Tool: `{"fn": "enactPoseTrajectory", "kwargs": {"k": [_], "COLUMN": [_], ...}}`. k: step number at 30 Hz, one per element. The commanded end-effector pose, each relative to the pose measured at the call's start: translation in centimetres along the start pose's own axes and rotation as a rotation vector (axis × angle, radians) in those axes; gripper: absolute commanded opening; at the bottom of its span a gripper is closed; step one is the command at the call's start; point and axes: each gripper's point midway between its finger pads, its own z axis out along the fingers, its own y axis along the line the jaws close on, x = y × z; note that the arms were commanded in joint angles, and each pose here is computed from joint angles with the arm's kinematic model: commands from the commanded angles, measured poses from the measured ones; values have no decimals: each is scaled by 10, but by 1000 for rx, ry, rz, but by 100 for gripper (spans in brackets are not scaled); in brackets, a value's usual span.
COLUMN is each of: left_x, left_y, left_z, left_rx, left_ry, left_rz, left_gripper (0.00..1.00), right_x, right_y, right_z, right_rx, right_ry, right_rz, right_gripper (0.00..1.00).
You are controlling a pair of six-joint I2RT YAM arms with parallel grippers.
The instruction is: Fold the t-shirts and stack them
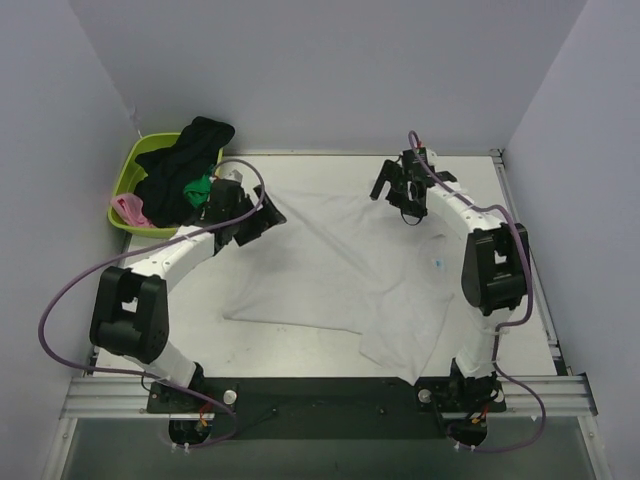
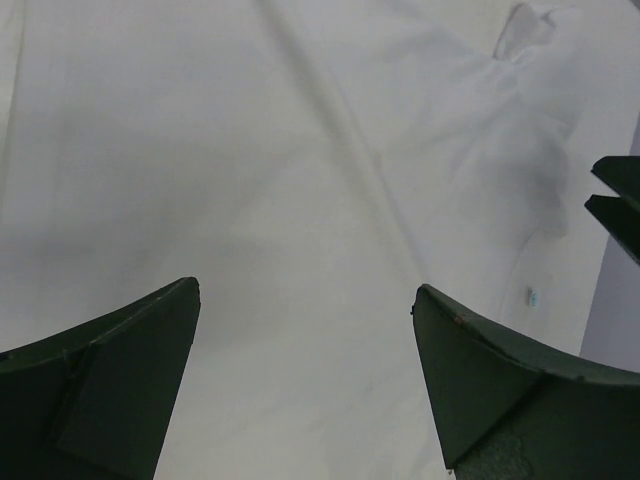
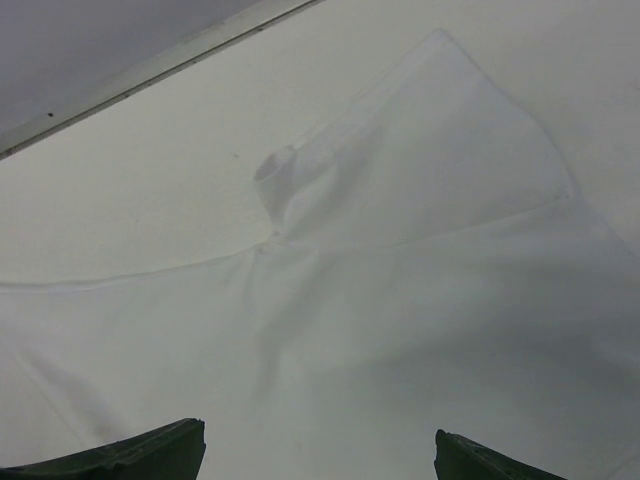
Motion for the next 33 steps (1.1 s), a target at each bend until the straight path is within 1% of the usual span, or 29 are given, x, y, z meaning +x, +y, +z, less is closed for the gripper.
{"fn": "enactPoseTrajectory", "kwargs": {"k": [1, 2, 4, 6, 11, 14, 19, 20, 26, 27, 29, 30, 33], "left_x": [9, 12, 20, 26, 46, 53, 71, 65, 66, 67, 66, 64, 61], "left_y": [9, 11, 19, 23, 43, 49, 71, 68, 74, 76, 77, 77, 76], "left_z": [-11, -12, -13, -13, -11, -9, -2, 0, 5, 6, 6, 6, 5], "left_rx": [22, 14, -2, -12, -54, -64, -123, -108, -135, -142, -149, -152, -155], "left_ry": [-52, -56, -50, -42, -14, -10, 15, -12, -11, -9, -15, -18, -24], "left_rz": [-20, -20, -18, -13, -27, -36, -54, -54, -55, -56, -54, -55, -53], "left_gripper": [98, 97, 97, 97, 98, 97, 98, 97, 97, 97, 97, 97, 98], "right_x": [0, 5, 0, 4, 13, 15, 17, 15, 14, 5, 7, -1, -3], "right_y": [8, 8, 12, 12, 1, -6, -10, -11, -16, -13, -18, -15, -17], "right_z": [15, 26, 32, 42, 64, 76, 94, 100, 119, 119, 128, 128, 133], "right_rx": [-25, -20, -38, -36, -13, -4, -8, -8, -1, -10, 2, -7, -6], "right_ry": [64, 82, 86, 103, 143, 159, 192, 194, 220, 208, 223, 211, 213], "right_rz": [30, 33, 43, 46, 71, 90, 125, 126, 150, 152, 165, 166, 165], "right_gripper": [100, 100, 100, 100, 100, 100, 100, 100, 100, 100, 100, 100, 100]}}
